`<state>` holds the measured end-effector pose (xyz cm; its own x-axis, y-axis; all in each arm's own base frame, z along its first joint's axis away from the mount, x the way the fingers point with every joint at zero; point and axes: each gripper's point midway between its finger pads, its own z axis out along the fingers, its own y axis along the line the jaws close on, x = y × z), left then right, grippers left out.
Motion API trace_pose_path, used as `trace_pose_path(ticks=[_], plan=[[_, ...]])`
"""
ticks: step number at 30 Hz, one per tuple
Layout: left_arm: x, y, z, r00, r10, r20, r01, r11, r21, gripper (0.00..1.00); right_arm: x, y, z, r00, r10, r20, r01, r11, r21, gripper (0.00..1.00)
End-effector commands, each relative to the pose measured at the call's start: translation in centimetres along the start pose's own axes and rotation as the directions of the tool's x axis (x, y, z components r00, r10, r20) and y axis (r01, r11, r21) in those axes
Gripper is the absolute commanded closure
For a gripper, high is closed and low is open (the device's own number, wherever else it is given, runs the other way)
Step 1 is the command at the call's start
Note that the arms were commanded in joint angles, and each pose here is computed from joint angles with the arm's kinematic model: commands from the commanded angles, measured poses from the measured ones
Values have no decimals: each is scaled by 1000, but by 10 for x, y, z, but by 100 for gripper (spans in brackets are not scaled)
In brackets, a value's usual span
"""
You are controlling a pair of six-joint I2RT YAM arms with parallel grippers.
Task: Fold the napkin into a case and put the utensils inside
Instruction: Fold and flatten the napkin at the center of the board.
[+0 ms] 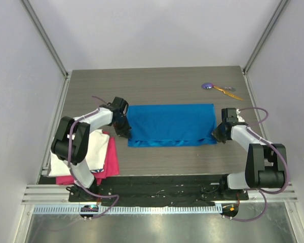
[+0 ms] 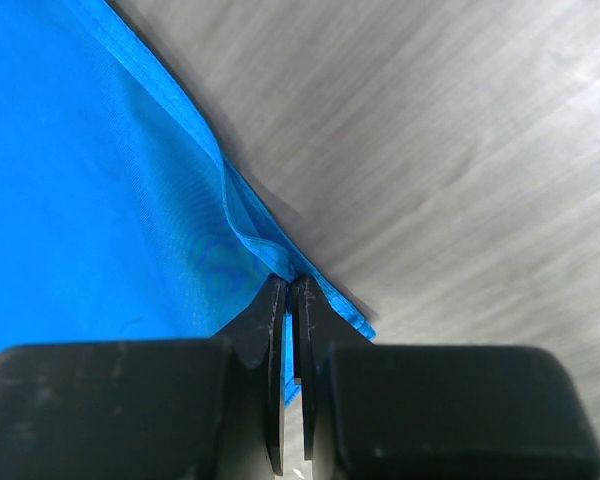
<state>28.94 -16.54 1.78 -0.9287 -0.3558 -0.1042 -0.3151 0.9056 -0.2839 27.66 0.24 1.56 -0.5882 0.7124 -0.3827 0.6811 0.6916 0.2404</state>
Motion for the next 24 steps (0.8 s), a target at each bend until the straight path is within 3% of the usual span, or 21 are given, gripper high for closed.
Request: trace_pose_path(ticks=[1, 5, 11, 15, 24], plan=[[-49, 1, -20, 989, 36, 141, -25, 997, -76, 100, 0, 2, 3, 999, -6, -38, 7, 1000, 28, 99], [-59, -12, -62, 974, 64, 216, -57, 998, -38, 100, -24, 8, -23, 999, -25, 35, 24, 999, 26, 99], [-28, -20, -91, 978, 70, 197, -86, 994, 74, 100, -32, 2, -59, 996, -34, 87, 33, 999, 16, 99], [-12, -7, -88, 982, 46, 184, -61, 995, 78, 100, -17, -4, -61, 998, -24, 55, 24, 1000, 2, 99], [-3, 3, -33, 993, 2, 118, -9, 998, 62, 100, 1, -17, -20, 999, -42, 16, 41, 998, 41, 99]])
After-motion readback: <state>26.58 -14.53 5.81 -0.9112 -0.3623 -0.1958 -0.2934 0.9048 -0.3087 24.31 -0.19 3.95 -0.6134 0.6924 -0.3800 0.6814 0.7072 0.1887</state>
